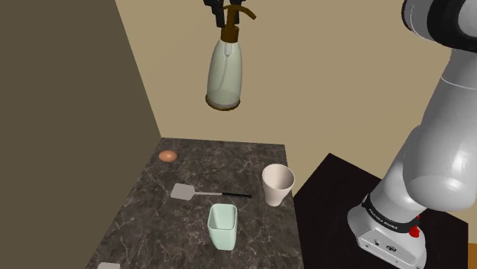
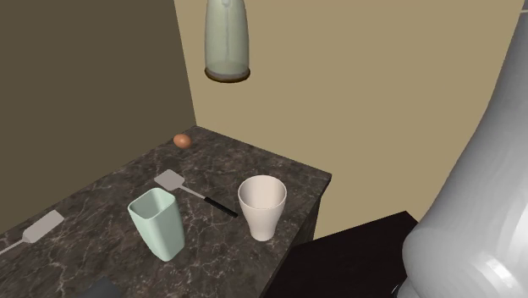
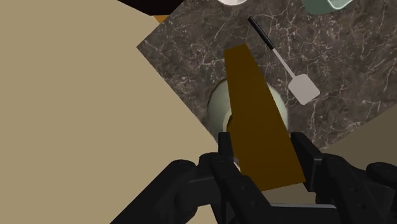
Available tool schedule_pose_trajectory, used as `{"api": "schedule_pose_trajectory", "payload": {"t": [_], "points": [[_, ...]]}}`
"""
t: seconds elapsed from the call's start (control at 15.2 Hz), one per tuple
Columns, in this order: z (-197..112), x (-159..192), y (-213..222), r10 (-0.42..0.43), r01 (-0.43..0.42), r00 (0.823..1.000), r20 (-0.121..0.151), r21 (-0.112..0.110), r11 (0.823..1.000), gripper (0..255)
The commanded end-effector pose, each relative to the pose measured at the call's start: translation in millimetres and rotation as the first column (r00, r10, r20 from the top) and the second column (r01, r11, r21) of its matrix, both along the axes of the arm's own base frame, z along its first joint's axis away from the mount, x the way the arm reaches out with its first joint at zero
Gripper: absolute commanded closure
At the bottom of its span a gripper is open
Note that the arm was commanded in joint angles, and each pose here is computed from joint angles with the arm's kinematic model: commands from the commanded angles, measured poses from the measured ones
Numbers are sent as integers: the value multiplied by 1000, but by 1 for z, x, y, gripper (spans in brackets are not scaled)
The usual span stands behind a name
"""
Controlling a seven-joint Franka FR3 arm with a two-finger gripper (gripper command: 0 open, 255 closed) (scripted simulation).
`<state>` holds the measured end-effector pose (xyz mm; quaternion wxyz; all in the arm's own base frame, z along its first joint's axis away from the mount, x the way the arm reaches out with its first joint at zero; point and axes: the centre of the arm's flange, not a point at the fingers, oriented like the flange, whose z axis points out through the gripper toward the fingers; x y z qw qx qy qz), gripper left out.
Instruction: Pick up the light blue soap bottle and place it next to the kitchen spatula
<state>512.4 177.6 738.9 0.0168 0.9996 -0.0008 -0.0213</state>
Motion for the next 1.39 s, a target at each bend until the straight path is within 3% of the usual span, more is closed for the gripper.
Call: {"api": "schedule_pose_trajectory", "payload": {"t": [0.0, 1.32], "points": [[-13, -7, 19, -1, 1, 1000, 1, 0, 1000, 255], [-157, -73, 231, -1, 1, 1000, 1, 0, 1000, 255]]}}
